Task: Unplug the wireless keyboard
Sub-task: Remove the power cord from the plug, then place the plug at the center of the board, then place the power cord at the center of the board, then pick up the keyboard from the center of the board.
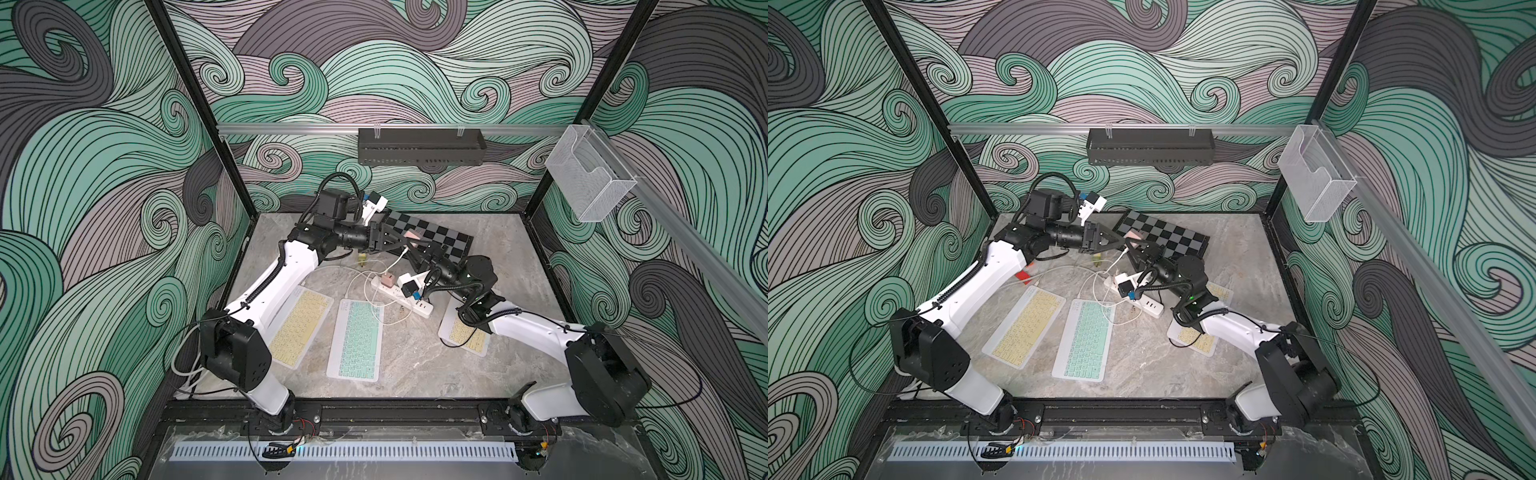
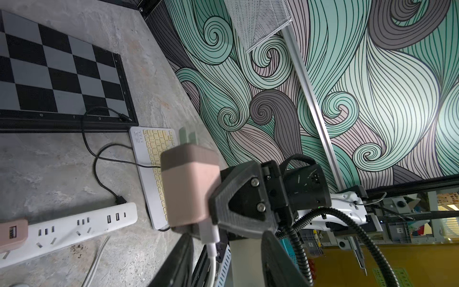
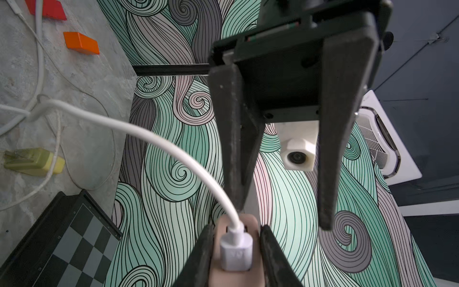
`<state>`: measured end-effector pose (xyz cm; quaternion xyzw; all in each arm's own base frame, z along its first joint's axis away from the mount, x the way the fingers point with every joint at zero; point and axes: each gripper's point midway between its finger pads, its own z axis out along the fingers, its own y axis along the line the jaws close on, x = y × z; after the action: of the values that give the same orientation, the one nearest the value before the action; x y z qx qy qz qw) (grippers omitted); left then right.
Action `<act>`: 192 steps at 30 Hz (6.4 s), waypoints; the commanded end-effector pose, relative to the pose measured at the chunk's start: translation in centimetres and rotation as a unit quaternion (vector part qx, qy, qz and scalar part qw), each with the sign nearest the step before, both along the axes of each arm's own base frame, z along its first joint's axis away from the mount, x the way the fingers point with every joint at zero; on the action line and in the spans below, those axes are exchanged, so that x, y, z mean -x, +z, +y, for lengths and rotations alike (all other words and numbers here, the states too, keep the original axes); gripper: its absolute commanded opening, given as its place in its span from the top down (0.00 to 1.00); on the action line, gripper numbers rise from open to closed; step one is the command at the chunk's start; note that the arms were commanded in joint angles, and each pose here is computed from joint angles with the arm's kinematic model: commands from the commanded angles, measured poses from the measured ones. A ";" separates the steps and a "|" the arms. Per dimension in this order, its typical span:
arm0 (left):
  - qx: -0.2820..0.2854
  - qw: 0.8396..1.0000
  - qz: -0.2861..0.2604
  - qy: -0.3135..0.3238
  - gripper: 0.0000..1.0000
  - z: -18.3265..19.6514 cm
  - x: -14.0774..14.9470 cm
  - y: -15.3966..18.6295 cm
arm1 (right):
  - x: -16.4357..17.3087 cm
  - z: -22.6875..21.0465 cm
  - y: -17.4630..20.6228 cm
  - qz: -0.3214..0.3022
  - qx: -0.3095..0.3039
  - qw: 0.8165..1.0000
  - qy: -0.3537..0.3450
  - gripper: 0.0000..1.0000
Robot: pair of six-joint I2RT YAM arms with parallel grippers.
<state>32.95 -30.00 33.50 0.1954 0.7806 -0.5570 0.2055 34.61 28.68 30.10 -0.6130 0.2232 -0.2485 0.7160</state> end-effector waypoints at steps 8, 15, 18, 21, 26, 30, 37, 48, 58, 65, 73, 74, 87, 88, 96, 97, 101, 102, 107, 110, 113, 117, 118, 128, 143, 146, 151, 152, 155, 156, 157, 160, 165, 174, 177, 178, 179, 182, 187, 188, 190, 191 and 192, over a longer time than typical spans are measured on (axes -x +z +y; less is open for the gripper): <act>-0.205 0.975 -0.079 0.032 0.57 2.6 0.2 -4.6 | -0.3 0.6 1.1 -0.002 -0.010 1.000 0.010 1.00; -0.253 0.960 -0.122 0.020 0.54 2.0 0.7 -4.9 | -0.4 1.0 0.5 0.008 -0.006 1.000 0.016 1.00; -0.260 0.956 -0.135 0.020 0.54 1.3 0.5 -4.5 | -0.4 1.2 0.3 0.011 -0.005 1.000 0.016 1.00; -0.271 0.952 -0.143 0.019 0.55 0.8 0.3 -4.4 | -0.4 1.2 0.2 0.014 -0.005 1.000 0.017 1.00; -0.299 0.943 -0.144 0.014 0.62 0.6 0.3 -5.1 | -0.5 1.3 0.1 0.018 -0.005 1.000 0.016 1.00; -0.327 0.933 -0.147 0.016 0.62 1.0 0.1 -5.8 | -0.6 1.3 0.1 0.020 -0.006 1.000 0.016 1.00; -0.320 0.933 -0.163 0.021 0.88 0.3 0.0 -5.1 | -0.6 1.5 -0.4 0.026 -0.003 0.999 0.018 1.00; -0.279 0.949 -0.143 0.045 1.00 -0.6 1.2 -4.2 | -4.6 -1.0 -2.4 0.049 0.006 0.997 -0.064 1.00; -0.262 0.951 -0.108 0.123 1.00 2.1 2.9 -5.5 | -8.9 -6.3 -3.7 0.086 -0.010 0.986 -0.145 1.00; -0.228 0.957 -0.117 0.139 1.00 1.4 1.5 -4.0 | -7.9 -8.1 -1.4 0.190 -0.138 0.962 -0.137 1.00; 0.000 0.994 -0.086 0.062 1.00 -7.5 3.2 0.3 | -6.8 -13.4 -3.0 0.555 -0.480 0.652 -0.192 1.00; 0.019 0.995 -0.087 0.044 1.00 -8.9 3.9 0.7 | -7.1 -14.7 -4.5 0.582 -0.511 0.591 -0.225 1.00; -0.018 0.993 -0.071 -0.090 1.00 -16.1 8.4 -6.3 | -8.5 -24.8 -20.4 0.687 -0.637 0.175 -0.303 1.00; -0.028 0.993 -0.071 -0.092 1.00 -16.0 8.4 -7.2 | -8.7 -25.2 -21.3 0.687 -0.637 0.166 -0.308 1.00; -0.119 0.985 -0.047 -0.117 1.00 -15.2 8.7 -15.6 | -10.9 -26.9 -24.6 0.678 -0.638 0.143 -0.336 1.00; -0.127 0.984 -0.042 -0.121 1.00 -15.2 8.7 -16.4 | -11.1 -27.0 -24.8 0.678 -0.637 0.141 -0.340 0.98; -0.157 0.979 -0.019 -0.131 1.00 -15.4 8.5 -18.9 | -11.4 -27.2 -25.3 0.681 -0.630 0.139 -0.347 0.80; -0.162 0.978 -0.015 -0.132 0.99 -15.5 8.4 -19.3 | -11.5 -27.2 -25.2 0.680 -0.629 0.141 -0.348 0.74; -0.168 0.977 -0.007 -0.133 0.92 -16.0 8.0 -19.8 | -11.7 -28.2 -24.4 0.673 -0.626 0.162 -0.360 0.62; -0.172 0.977 -0.007 -0.127 0.87 -16.1 7.7 -19.8 | -11.7 -28.9 -23.7 0.667 -0.624 0.171 -0.370 0.55; -0.174 0.977 -0.003 -0.126 0.78 -16.3 7.5 -19.7 | -11.6 -29.0 -22.8 0.666 -0.623 0.178 -0.371 0.50; -0.173 0.978 -0.012 -0.117 0.65 -16.4 7.1 -18.7 | -10.8 -28.8 -20.4 0.663 -0.628 0.194 -0.358 0.46; -0.174 0.978 -0.016 -0.113 0.65 -16.2 7.0 -18.3 | -10.4 -28.6 -19.6 0.663 -0.629 0.201 -0.354 0.46; -0.211 0.977 -0.010 -0.044 0.53 -10.1 4.8 -16.2 | -6.9 -24.2 -11.7 0.681 -0.610 0.269 -0.304 0.46; -0.376 0.872 0.165 0.265 0.64 13.9 2.9 -23.4 | 5.3 1.8 -16.6 0.869 -0.291 0.363 -0.170 0.48; -0.372 0.863 0.182 0.290 0.64 15.7 3.8 -24.1 | 5.6 4.8 -17.8 0.864 -0.260 0.386 -0.190 0.49; -0.366 0.850 0.202 0.321 0.65 17.9 4.7 -24.6 | 5.7 7.6 -20.2 0.861 -0.240 0.391 -0.219 0.50; -0.360 0.849 0.207 0.328 0.65 18.3 4.8 -24.8 | 6.0 8.4 -20.3 0.863 -0.230 0.396 -0.212 0.49; -0.345 0.846 0.220 0.342 0.65 19.2 5.1 -25.2 | 5.9 10.5 -20.9 0.857 -0.217 0.416 -0.213 0.49; -0.341 0.844 0.224 0.347 0.65 19.4 5.2 -25.2 | 5.4 10.8 -21.2 0.853 -0.221 0.418 -0.222 0.49; -0.336 0.844 0.226 0.350 0.66 19.5 5.2 -25.2 | 4.6 10.9 -21.7 0.846 -0.230 0.416 -0.240 0.49; -0.330 0.843 0.228 0.359 0.67 19.8 5.5 -25.4 | 2.3 11.1 -22.3 0.824 -0.261 0.423 -0.273 0.50; -0.331 0.829 0.237 0.384 0.68 21.0 6.1 -26.0 | -0.9 11.9 -24.0 0.794 -0.287 0.427 -0.324 0.49; -0.307 0.820 0.229 0.426 0.70 23.0 5.4 -25.0 | -5.3 13.9 -26.4 0.769 -0.335 0.415 -0.352 0.48; -0.305 0.821 0.227 0.427 0.70 23.0 5.4 -24.8 | -6.3 14.6 -26.8 0.767 -0.351 0.406 -0.353 0.47; -0.305 0.821 0.226 0.427 0.70 23.0 5.4 -24.8 | -6.6 14.7 -27.0 0.764 -0.358 0.402 -0.355 0.47; -0.304 0.821 0.226 0.427 0.70 23.0 5.4 -24.8 | -6.8 14.9 -27.3 0.762 -0.363 0.400 -0.357 0.47; -0.303 0.822 0.224 0.427 0.70 23.1 5.5 -24.7 | -7.7 15.1 -28.0 0.754 -0.383 0.390 -0.365 0.47; -0.303 0.821 0.220 0.430 0.71 23.3 5.8 -24.5 | -8.8 15.4 -29.2 0.748 -0.407 0.369 -0.372 0.50; -0.304 0.821 0.220 0.431 0.71 23.4 5.8 -24.6 | -8.9 15.5 -29.5 0.751 -0.408 0.363 -0.372 0.50; -0.304 0.821 0.219 0.431 0.71 23.4 5.9 -24.5 | -9.0 15.4 -30.2 0.753 -0.414 0.347 -0.376 0.50; -0.304 0.820 0.220 0.432 0.71 23.4 5.9 -24.6 | -9.0 15.4 -30.5 0.753 -0.415 0.345 -0.377 0.51; -0.304 0.821 0.220 0.431 0.71 23.4 6.0 -24.6 | -9.1 15.5 -30.7 0.753 -0.415 0.344 -0.378 0.53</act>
<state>26.92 -7.13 8.57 -0.2289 0.9419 -0.1797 0.1679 43.48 45.35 2.31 -0.0542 0.9393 0.2152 0.2616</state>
